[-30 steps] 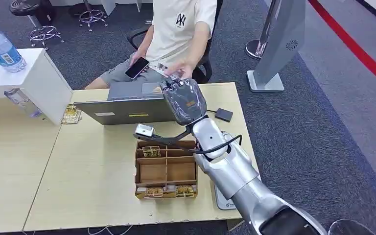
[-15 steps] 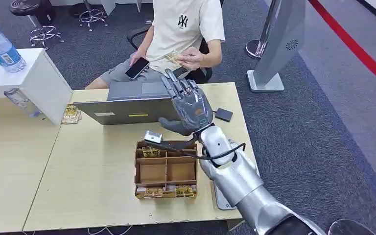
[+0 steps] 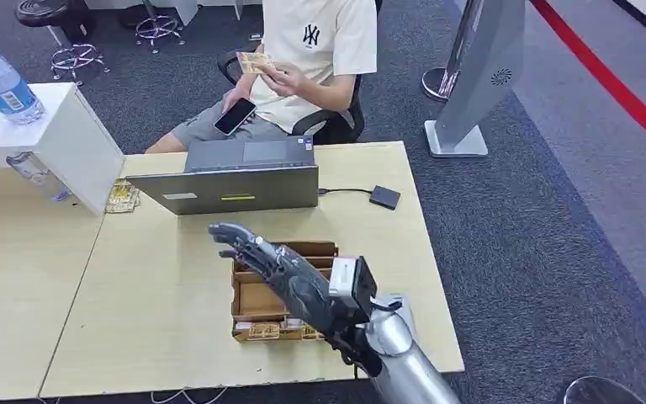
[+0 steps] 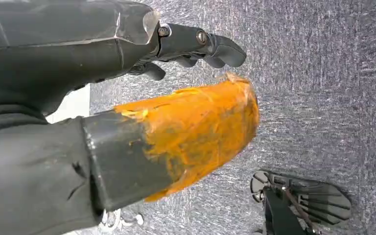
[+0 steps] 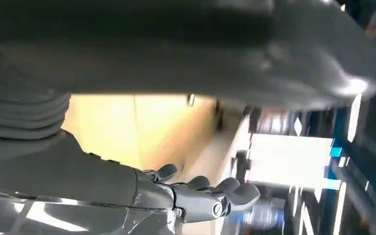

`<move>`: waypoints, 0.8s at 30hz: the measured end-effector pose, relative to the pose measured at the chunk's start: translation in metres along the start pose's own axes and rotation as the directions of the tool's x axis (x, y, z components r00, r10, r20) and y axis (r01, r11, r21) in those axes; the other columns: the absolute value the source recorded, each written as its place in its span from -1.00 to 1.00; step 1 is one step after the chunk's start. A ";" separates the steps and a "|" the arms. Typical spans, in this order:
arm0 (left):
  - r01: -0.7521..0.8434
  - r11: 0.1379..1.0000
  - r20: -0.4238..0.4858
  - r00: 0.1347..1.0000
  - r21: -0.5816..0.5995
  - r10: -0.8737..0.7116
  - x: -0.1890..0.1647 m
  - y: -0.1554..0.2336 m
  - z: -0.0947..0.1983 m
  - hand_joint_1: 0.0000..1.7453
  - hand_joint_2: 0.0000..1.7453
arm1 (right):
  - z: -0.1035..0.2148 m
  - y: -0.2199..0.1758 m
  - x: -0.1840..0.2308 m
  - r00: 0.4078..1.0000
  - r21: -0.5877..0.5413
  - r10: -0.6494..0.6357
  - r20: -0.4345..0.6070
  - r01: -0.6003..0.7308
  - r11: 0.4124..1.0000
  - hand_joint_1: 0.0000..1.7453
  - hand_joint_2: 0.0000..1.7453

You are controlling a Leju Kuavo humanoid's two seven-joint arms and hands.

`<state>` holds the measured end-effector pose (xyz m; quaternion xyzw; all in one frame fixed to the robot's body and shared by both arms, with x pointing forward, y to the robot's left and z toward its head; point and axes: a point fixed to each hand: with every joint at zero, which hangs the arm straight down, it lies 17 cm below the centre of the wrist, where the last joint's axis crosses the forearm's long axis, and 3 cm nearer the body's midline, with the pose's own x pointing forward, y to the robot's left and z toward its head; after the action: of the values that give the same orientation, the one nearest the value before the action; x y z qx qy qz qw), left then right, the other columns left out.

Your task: Pass the card to the sensor for recognition and then transmit it.

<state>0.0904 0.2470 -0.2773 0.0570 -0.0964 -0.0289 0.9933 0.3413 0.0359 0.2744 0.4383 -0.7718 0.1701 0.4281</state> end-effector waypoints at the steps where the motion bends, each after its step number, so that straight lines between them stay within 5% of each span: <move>1: -0.001 1.000 -0.001 1.000 0.000 0.001 0.000 0.000 0.000 -1.00 -1.00 | 0.007 0.009 -0.004 1.000 0.028 -0.029 -0.011 0.029 0.999 -1.00 -1.00; 10: -0.031 1.000 -0.008 0.999 0.004 0.031 0.000 0.003 0.000 -1.00 -1.00 | 0.095 0.067 -0.081 0.962 0.177 -0.049 -0.267 0.099 0.979 -1.00 -1.00; 24: -0.109 0.994 -0.011 0.994 0.016 0.109 -0.001 0.006 -0.001 -1.00 -1.00 | 0.255 0.033 -0.195 0.753 0.099 0.149 -0.641 -0.110 0.989 -1.00 -1.00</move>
<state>0.0896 0.2527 -0.2777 0.0592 -0.0936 0.0264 0.9935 0.2318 -0.0047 -0.0270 0.3101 -0.6005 0.3611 0.6425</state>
